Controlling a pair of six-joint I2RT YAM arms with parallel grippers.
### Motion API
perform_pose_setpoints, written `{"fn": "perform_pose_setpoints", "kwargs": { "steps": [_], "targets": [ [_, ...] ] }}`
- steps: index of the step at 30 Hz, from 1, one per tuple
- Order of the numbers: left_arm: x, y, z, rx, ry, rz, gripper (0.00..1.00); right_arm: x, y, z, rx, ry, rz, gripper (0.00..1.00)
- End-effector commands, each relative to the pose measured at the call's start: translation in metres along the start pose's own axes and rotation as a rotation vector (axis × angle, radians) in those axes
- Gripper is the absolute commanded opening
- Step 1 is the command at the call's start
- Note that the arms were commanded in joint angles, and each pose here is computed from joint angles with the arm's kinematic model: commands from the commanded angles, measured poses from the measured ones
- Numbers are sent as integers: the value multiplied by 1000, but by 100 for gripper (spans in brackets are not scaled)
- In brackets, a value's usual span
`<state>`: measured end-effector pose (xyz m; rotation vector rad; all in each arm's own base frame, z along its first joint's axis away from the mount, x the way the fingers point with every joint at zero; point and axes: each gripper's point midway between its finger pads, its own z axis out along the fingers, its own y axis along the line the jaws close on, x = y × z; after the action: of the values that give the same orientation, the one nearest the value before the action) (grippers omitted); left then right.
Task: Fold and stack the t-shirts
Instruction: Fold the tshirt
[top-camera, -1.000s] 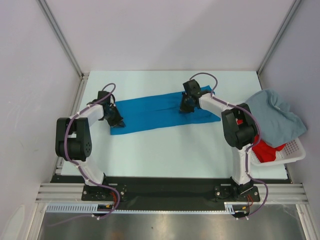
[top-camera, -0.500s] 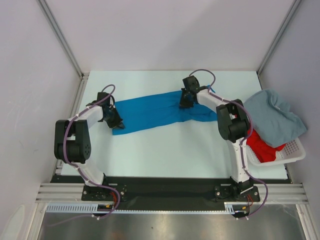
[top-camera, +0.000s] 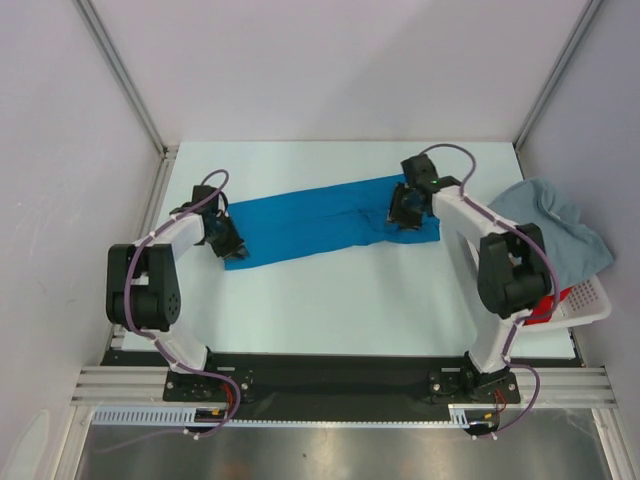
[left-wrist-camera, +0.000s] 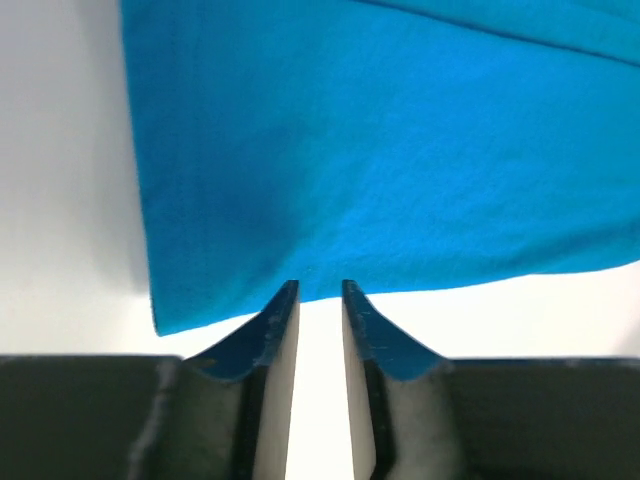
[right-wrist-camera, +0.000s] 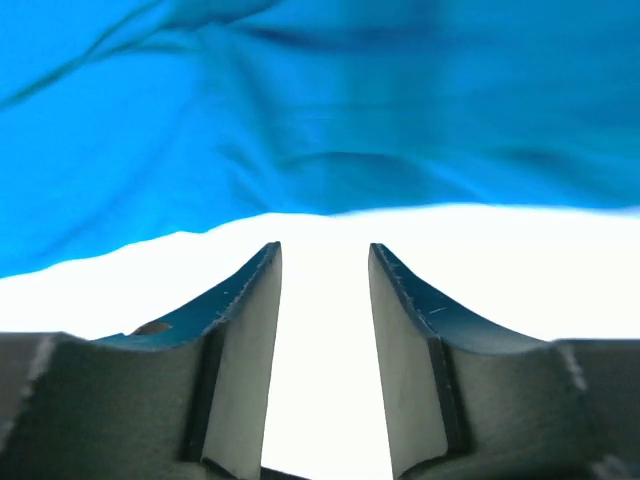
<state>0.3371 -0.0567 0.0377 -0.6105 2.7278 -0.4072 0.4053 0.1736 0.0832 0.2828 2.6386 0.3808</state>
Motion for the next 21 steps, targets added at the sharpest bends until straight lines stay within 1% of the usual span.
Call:
{"fn": "perform_pose_setpoints", "kwargs": {
  "steps": [1, 3, 4, 5, 8, 9, 11, 12, 14, 17, 21],
  "targets": [
    [-22, 1, -19, 1, -75, 23, 31, -14, -42, -26, 72, -70, 137, 47],
    [-27, -2, -25, 8, -95, 32, 35, -17, -64, -28, 134, -98, 241, 50],
    [-28, -3, -28, 9, -103, 37, 39, -16, -71, -31, 158, -113, 268, 50],
    [-28, -4, -31, 14, -114, 39, 40, -14, -84, -29, 218, -134, 318, 50],
    [-23, -5, -34, 28, -114, 33, 40, -17, -104, -28, 329, -194, 393, 50],
    [-23, -6, -37, 39, -120, 32, 39, -18, -108, -27, 354, -215, 435, 47],
    [-19, -7, -38, 50, -116, 31, 37, -21, -115, -24, 419, -259, 450, 45],
    [-20, -8, -40, 53, -125, 33, 36, -22, -116, -23, 428, -275, 484, 41],
    [-19, -7, -42, 49, -130, 33, 36, -21, -121, -19, 461, -289, 511, 38],
    [-18, -5, -46, 39, -139, 39, 36, -21, -126, -14, 483, -313, 527, 39],
    [-17, -4, -50, 39, -150, 37, 37, -20, -131, -5, 523, -321, 494, 42]
  ]
}}
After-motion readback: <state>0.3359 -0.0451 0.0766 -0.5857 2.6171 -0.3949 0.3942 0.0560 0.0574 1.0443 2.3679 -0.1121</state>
